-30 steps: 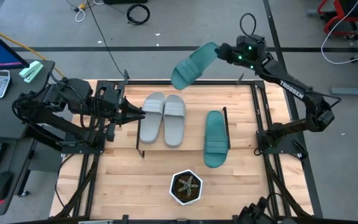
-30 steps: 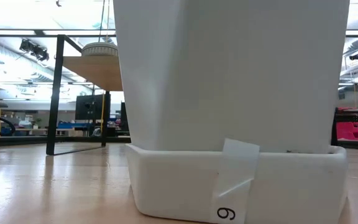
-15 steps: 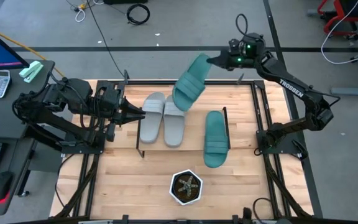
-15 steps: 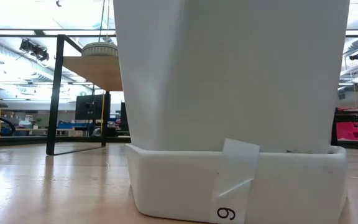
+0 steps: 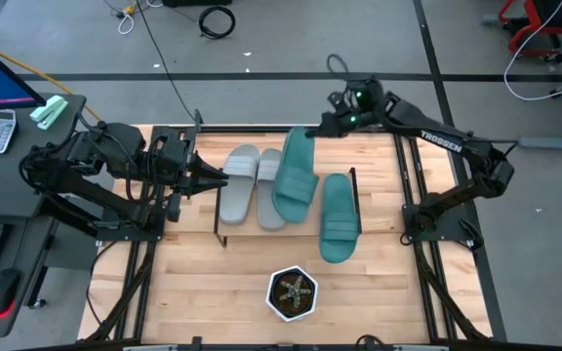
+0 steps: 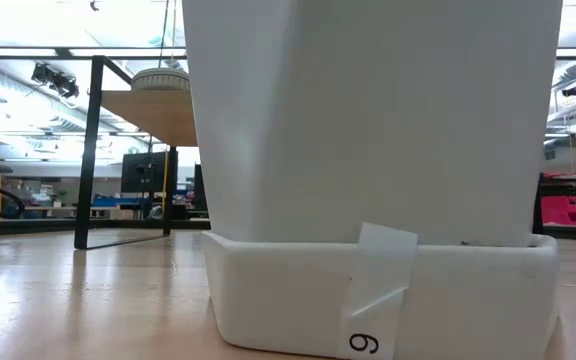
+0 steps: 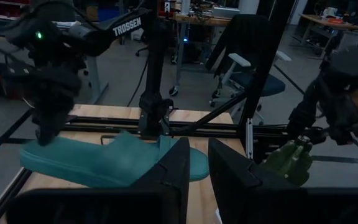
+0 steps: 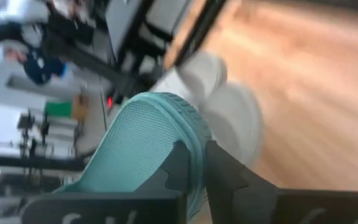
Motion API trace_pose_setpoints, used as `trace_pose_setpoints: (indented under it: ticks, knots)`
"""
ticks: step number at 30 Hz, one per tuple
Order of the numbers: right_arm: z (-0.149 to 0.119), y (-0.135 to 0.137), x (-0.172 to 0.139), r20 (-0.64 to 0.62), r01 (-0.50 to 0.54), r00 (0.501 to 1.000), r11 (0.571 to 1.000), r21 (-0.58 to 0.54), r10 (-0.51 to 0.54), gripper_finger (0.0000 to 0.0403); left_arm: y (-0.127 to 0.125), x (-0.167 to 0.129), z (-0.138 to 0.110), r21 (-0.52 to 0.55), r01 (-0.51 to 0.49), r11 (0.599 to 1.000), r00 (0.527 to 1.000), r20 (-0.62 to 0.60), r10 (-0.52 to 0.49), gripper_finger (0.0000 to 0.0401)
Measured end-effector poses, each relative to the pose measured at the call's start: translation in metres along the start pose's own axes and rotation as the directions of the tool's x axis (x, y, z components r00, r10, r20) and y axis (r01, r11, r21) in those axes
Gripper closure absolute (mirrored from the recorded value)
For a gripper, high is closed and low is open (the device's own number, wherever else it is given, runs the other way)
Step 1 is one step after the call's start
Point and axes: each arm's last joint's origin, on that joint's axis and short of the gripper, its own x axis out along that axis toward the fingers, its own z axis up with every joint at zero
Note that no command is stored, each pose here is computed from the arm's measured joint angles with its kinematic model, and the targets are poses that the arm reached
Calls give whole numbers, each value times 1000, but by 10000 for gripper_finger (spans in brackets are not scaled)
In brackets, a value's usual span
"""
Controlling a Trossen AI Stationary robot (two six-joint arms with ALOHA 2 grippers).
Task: Pick and place slides into the shelf
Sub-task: Put the green slide on the shelf aligned with the other green slide
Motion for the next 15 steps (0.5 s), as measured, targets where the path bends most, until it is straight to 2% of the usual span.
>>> trace_pose_setpoints:
  ticks: [6, 11, 15]
  knots:
    - [-10, -6, 12, -102, 28, 994, 1000, 13, -26, 370, 0, 0, 0, 0, 0, 1000, 1000, 0, 0, 333]
    - [-11, -7, 12, -106, 38, 994, 999, 8, -37, 371, 0, 0, -1, 2, -2, 1000, 1000, -15, 2, 338]
    - [-11, -7, 12, -99, 45, 994, 999, 1, -45, 371, 2, -1, -10, -19, -18, 1000, 995, -98, 16, 338]
